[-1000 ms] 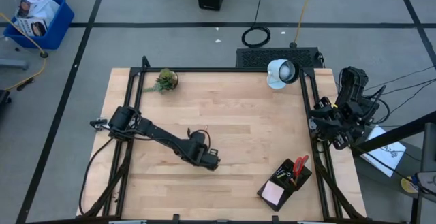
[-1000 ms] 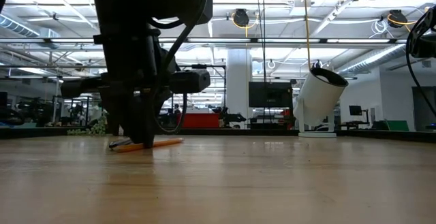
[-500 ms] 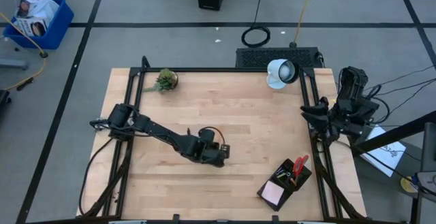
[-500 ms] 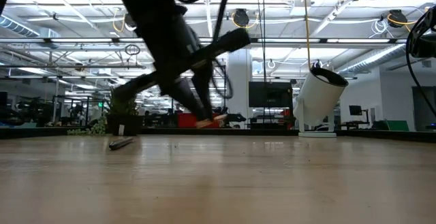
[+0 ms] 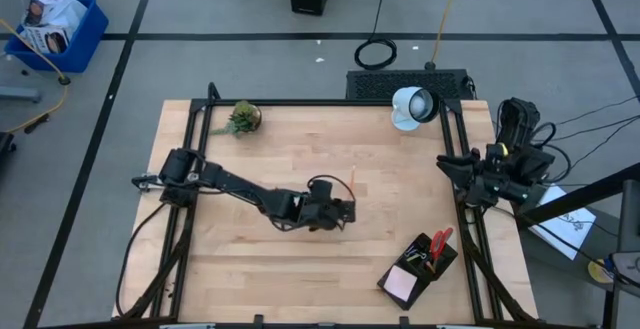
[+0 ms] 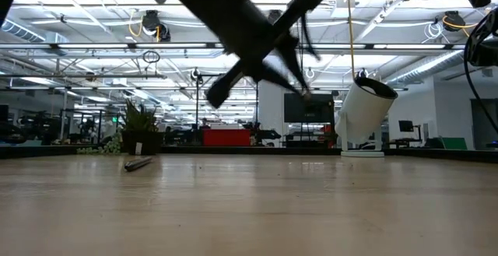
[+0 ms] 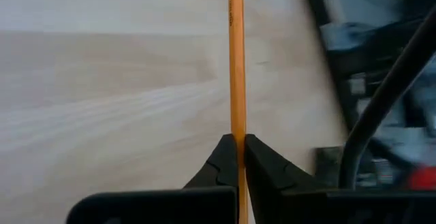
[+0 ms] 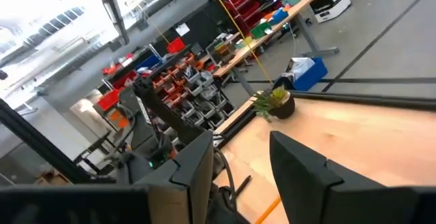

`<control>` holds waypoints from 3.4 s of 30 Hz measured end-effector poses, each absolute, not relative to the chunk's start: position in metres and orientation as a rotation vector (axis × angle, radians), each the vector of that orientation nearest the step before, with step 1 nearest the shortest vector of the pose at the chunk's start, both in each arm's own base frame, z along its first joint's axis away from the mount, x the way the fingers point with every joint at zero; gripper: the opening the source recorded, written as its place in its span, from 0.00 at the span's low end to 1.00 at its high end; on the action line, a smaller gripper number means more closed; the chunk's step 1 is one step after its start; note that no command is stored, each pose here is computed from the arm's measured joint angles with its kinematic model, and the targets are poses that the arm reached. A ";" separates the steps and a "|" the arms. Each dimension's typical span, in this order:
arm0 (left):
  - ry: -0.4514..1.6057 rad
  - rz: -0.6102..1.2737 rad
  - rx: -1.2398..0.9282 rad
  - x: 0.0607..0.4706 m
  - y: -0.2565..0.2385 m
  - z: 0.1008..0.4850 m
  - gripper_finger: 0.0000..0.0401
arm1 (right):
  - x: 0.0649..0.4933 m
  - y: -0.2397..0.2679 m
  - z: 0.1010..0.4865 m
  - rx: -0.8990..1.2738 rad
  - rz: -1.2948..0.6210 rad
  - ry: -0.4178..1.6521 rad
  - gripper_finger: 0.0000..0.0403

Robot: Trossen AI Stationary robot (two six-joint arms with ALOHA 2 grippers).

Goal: Pick and place office supplies into organizer
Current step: Put the light orange pencil into the desk organizer

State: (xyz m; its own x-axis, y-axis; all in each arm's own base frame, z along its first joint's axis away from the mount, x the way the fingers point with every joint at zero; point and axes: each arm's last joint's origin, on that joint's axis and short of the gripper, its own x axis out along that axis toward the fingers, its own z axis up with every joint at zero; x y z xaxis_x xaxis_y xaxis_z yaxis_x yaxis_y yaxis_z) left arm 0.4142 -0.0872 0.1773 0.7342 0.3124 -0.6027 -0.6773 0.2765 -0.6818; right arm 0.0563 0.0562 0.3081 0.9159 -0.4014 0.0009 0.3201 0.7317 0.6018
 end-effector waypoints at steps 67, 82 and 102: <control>0.091 0.411 -1.188 0.439 -0.069 0.213 0.04 | 0.011 -0.057 0.441 0.686 -0.284 -0.249 0.50; 0.063 0.402 -1.188 0.440 -0.066 0.216 0.01 | 0.030 0.018 0.493 0.510 0.092 -0.368 0.49; 0.066 0.400 -1.182 0.440 -0.065 0.216 0.04 | 0.105 0.116 0.415 0.744 0.007 -0.136 0.49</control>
State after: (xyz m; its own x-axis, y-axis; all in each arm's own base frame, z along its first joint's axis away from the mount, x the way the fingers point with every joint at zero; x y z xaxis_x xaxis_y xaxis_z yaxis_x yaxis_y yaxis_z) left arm 0.4405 -0.0654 0.2160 0.9281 0.2692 -0.2574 -0.3379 0.3182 -0.8858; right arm 0.1052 0.1156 0.4155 0.9911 -0.0424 0.1259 -0.0543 0.7362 0.6746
